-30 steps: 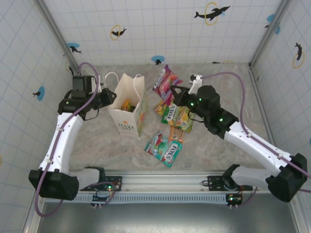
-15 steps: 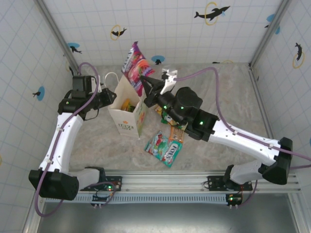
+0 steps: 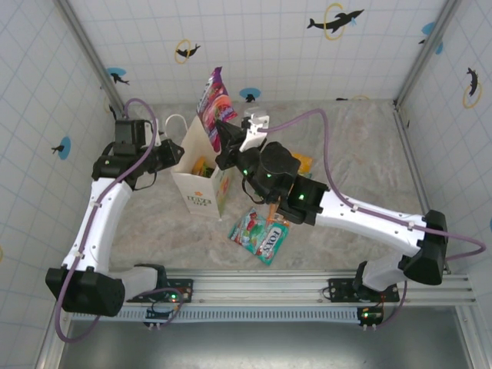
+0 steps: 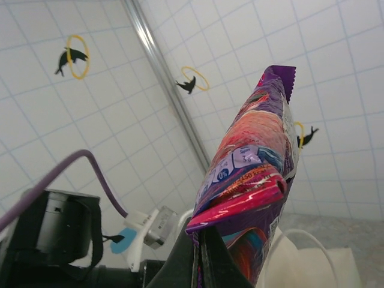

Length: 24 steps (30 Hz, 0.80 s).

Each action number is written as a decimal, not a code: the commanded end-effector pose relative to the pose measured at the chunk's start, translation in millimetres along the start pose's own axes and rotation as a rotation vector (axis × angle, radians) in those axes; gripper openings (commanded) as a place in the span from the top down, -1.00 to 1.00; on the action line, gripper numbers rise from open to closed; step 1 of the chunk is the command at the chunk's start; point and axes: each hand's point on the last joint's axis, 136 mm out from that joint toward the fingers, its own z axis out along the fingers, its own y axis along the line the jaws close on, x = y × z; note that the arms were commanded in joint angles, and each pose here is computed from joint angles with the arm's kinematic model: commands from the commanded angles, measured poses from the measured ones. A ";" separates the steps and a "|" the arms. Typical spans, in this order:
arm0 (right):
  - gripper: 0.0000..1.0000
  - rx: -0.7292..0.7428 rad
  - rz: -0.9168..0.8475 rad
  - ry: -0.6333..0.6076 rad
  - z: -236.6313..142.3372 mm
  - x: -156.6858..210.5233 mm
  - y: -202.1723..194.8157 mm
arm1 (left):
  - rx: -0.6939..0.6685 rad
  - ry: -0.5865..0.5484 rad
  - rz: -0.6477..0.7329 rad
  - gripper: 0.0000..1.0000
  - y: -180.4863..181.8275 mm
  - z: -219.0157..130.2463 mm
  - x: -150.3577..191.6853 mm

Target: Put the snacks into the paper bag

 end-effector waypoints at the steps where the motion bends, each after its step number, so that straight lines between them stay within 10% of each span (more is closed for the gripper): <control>1: 1.00 0.050 0.040 -0.003 6.4 2.6 -4.5 | -0.012 -0.012 0.005 0.58 2.9 2.2 -3.9; 12: 1.00 0.120 0.023 0.118 25.0 43.9 -20.6 | -0.008 -0.009 0.009 0.59 3.0 3.1 -2.6; 17: 0.45 0.085 0.063 0.146 29.4 49.4 -19.4 | -0.013 -0.007 0.007 0.59 4.4 4.0 -1.6; 24: 0.33 0.066 0.040 0.135 23.2 39.0 -17.1 | -0.025 -0.002 0.002 0.60 7.7 5.9 0.5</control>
